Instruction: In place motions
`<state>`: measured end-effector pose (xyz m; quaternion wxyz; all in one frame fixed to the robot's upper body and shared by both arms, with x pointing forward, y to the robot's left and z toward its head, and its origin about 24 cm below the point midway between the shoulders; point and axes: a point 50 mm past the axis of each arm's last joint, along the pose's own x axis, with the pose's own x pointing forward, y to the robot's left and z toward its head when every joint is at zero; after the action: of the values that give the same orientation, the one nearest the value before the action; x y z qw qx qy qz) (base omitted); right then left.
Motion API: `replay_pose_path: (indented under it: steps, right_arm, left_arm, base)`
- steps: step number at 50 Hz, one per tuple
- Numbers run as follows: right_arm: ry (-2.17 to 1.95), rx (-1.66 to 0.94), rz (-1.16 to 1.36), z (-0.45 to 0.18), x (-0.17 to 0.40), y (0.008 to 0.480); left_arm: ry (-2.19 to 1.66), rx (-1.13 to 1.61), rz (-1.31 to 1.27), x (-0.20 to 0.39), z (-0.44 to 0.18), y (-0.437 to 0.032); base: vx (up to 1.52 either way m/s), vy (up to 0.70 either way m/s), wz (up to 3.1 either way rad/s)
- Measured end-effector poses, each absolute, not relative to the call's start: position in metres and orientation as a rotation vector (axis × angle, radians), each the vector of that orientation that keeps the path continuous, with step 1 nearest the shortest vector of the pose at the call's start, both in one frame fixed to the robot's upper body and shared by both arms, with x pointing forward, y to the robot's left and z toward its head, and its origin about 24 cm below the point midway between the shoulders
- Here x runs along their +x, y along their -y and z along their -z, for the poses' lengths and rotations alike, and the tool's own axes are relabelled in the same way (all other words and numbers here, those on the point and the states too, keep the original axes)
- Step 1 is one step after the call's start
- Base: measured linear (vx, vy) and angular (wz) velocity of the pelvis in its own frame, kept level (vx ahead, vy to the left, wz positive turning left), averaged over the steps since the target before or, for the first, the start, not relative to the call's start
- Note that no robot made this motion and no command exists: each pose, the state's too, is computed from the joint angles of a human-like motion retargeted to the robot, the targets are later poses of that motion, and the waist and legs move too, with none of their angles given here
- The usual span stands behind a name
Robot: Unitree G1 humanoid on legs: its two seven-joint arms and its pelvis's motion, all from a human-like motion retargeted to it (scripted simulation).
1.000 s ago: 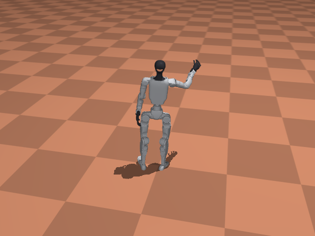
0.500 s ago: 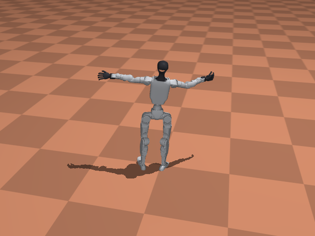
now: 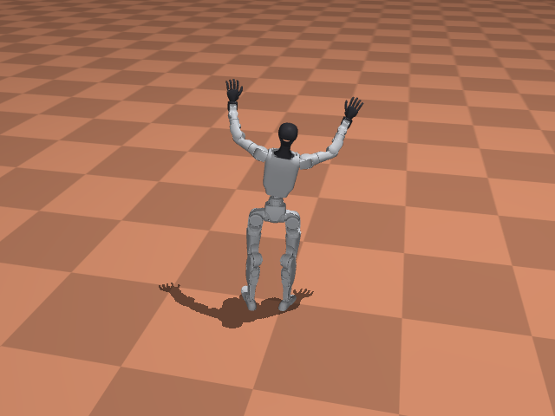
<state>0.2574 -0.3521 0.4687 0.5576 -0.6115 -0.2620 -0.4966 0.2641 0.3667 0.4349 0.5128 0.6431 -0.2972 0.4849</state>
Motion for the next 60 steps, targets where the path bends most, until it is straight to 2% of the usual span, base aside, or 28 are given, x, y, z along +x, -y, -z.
replay_pose_path:
  steps: [3, 5, 7, 10, 13, 17, 20, 22, 25, 30, 32, 35, 38, 40, 42, 44, 46, 49, 52, 55, 58, 60]
  right_arm:
    - [0.231, -1.052, 1.127, -0.411, 0.254, 0.429]
    - [-0.024, -0.690, 1.068, -0.361, 0.240, 0.470]
    - [-0.204, -0.350, 0.963, -0.316, 0.224, 0.492]
    - [-0.189, -0.019, 0.866, -0.281, 0.211, 0.502]
    - [-0.001, 0.088, 0.972, -0.280, 0.211, 0.505]
    - [0.273, -0.053, 1.095, -0.321, 0.229, 0.487]
    - [0.426, -0.321, 0.984, -0.373, 0.253, 0.443]
    - [0.525, -0.560, 0.914, -0.408, 0.262, 0.405]
    - [0.673, -0.965, 0.916, -0.450, 0.258, 0.346]
    - [1.175, -1.587, 1.178, -0.499, 0.211, 0.238]
    - [1.482, -1.681, 1.198, -0.501, 0.190, 0.193]
    - [1.801, -1.622, 0.992, -0.496, 0.186, 0.157]
    - [1.598, -1.653, 1.049, -0.506, 0.200, 0.193]
    - [1.283, -1.614, 1.220, -0.513, 0.208, 0.249]
    - [0.946, -1.516, 1.335, -0.504, 0.215, 0.311]
    - [0.614, -1.390, 1.353, -0.475, 0.222, 0.372]
    - [0.274, -1.209, 1.323, -0.431, 0.224, 0.429]
    - [-0.249, -0.789, 1.222, -0.340, 0.210, 0.495]
    - [-0.614, -0.302, 0.995, -0.253, 0.183, 0.515]
    - [-0.525, 0.030, 0.935, -0.210, 0.183, 0.512]
    - [-0.175, 0.187, 1.105, -0.218, 0.200, 0.512]
    - [0.061, 0.193, 1.204, -0.243, 0.213, 0.507]
  left_arm:
    - [0.228, 0.932, -1.335, 0.230, -0.360, -0.467]
    - [0.044, 0.435, -1.387, 0.208, -0.296, -0.504]
    - [-0.096, 0.044, -1.525, 0.180, -0.238, -0.520]
    - [-0.306, -0.259, -1.603, 0.144, -0.174, -0.525]
    - [-0.371, -0.294, -1.610, 0.134, -0.153, -0.524]
    - [-0.282, -0.171, -1.558, 0.155, -0.182, -0.524]
    - [-0.064, 0.012, -1.479, 0.193, -0.238, -0.514]
    - [0.157, 0.117, -1.346, 0.234, -0.282, -0.488]
    - [0.485, 0.382, -1.087, 0.286, -0.349, -0.418]
    - [0.998, 1.210, -0.815, 0.278, -0.441, -0.298]
    - [1.266, 1.526, -0.663, 0.263, -0.452, -0.243]
    - [1.606, 1.886, -0.463, 0.243, -0.449, -0.190]
    - [1.546, 1.978, -0.463, 0.257, -0.449, -0.201]
    - [1.349, 1.969, -0.638, 0.267, -0.456, -0.240]
    - [1.074, 1.809, -0.884, 0.270, -0.451, -0.302]
    - [0.750, 1.482, -1.096, 0.265, -0.422, -0.374]
    - [0.448, 1.004, -1.238, 0.247, -0.372, -0.441]
    - [0.122, 0.303, -1.436, 0.206, -0.280, -0.505]
    - [-0.338, -0.043, -1.680, 0.132, -0.188, -0.531]
    - [-0.620, -0.327, -1.620, 0.091, -0.114, -0.520]
    - [-0.733, -0.307, -1.584, 0.081, -0.091, -0.515]
    - [-0.688, -0.274, -1.507, 0.101, -0.102, -0.517]
  base:
    - [-0.08, 0.02, 0.01]
    - [-0.09, 0.04, 0.03]
    - [-0.10, 0.03, 0.09]
    - [-0.10, -0.01, 0.14]
    - [-0.06, -0.02, 0.19]
    - [-0.01, 0.00, 0.04]
    - [0.00, 0.00, 0.00]
    - [0.03, 0.01, 0.05]
    - [0.03, -0.01, 0.11]
    - [0.05, -0.03, 0.16]
    - [0.06, 0.01, -0.03]
    - [0.00, 0.00, 0.00]
    - [0.00, 0.00, 0.00]
    - [-0.03, -0.02, 0.07]
    - [-0.06, -0.04, 0.12]
    - [-0.03, -0.01, 0.02]
    - [0.00, 0.00, 0.00]
    - [0.00, 0.00, 0.00]
    - [-0.02, -0.01, -0.19]
    - [-0.03, 0.01, -0.14]
    - [-0.01, 0.04, -0.04]
    - [-0.01, 0.00, 0.28]
